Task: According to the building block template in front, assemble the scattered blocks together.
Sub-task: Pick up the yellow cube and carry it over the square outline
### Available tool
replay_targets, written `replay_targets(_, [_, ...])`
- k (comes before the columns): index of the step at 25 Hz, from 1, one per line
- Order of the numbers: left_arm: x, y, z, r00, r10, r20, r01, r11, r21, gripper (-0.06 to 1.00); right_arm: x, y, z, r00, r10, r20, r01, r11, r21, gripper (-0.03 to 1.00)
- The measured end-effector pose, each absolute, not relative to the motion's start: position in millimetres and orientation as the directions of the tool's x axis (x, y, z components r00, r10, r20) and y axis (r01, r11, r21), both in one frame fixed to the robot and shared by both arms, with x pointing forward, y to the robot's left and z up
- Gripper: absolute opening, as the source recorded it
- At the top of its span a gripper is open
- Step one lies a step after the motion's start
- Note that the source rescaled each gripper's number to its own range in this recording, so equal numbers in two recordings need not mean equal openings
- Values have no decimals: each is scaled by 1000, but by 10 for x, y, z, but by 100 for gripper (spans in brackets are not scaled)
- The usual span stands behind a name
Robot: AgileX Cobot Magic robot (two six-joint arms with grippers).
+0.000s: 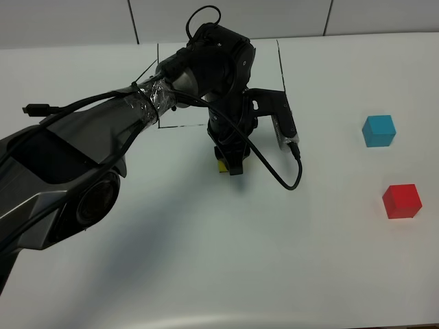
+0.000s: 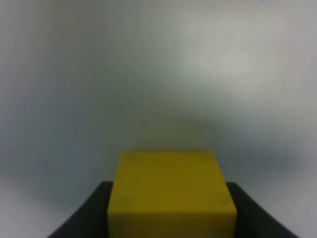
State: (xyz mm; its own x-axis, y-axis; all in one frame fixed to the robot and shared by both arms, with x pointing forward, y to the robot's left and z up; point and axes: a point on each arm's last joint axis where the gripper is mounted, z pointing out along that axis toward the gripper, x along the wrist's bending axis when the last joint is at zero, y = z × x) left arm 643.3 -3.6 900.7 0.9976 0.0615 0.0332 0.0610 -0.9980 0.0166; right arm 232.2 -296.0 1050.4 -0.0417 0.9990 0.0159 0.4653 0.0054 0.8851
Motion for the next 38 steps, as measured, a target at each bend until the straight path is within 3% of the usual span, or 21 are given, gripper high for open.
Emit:
replay_targets(33, [6440, -44, 8958, 999, -40, 28, -40, -999, 11, 0, 2322, -2960, 10504, -42, 999, 16, 465, 5, 885, 74])
replay_targets(36, [6441, -43, 8952, 999, -42, 28, -42, -999, 10, 9, 2322, -2960, 10504, -42, 999, 16, 465, 5, 885, 74])
replay_targets(38, [6442, -41, 8942, 999, -43, 28, -43, -999, 6, 27, 2322, -2960, 10504, -42, 999, 16, 465, 5, 885, 74])
